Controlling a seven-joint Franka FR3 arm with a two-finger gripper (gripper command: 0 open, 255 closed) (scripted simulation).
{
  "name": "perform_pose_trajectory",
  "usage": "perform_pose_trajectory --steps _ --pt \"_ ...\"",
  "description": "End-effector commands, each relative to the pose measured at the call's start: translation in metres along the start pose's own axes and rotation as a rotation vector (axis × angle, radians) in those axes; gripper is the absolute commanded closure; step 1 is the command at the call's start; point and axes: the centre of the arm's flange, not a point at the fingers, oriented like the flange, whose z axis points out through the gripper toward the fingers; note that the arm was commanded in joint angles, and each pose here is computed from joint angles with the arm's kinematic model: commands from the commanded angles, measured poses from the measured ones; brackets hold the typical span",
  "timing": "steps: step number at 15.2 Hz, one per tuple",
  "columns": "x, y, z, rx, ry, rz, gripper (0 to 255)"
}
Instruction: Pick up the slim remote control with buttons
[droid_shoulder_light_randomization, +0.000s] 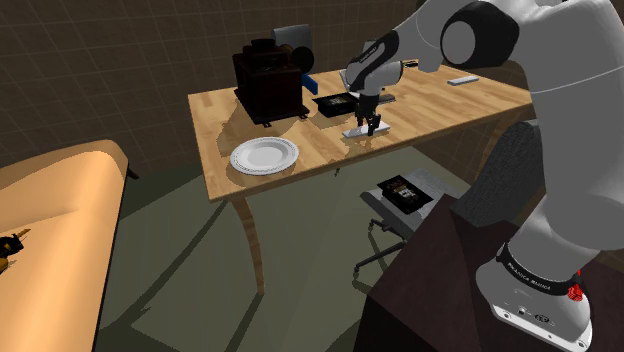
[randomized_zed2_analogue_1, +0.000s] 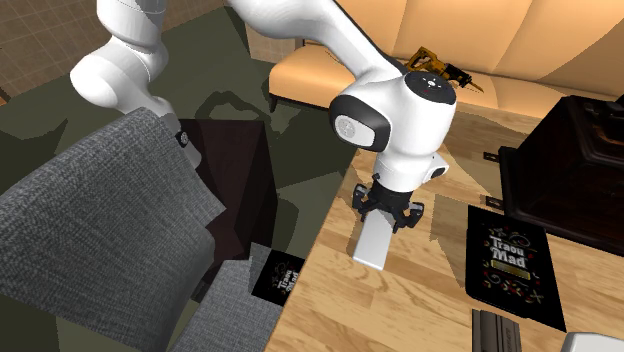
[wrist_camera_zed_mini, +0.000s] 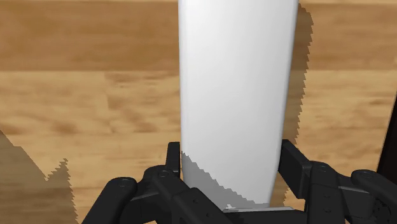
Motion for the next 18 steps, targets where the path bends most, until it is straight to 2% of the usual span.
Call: perform_pose_trajectory --steps 1,4,18 --pt "0.000 0.000 0.001 0.000 0.000 0.000 255" --pt "0.000 0.000 0.000 0.000 0.000 0.000 255" --pt "-0.001 0.000 -0.074 0.000 0.000 0.000 255"
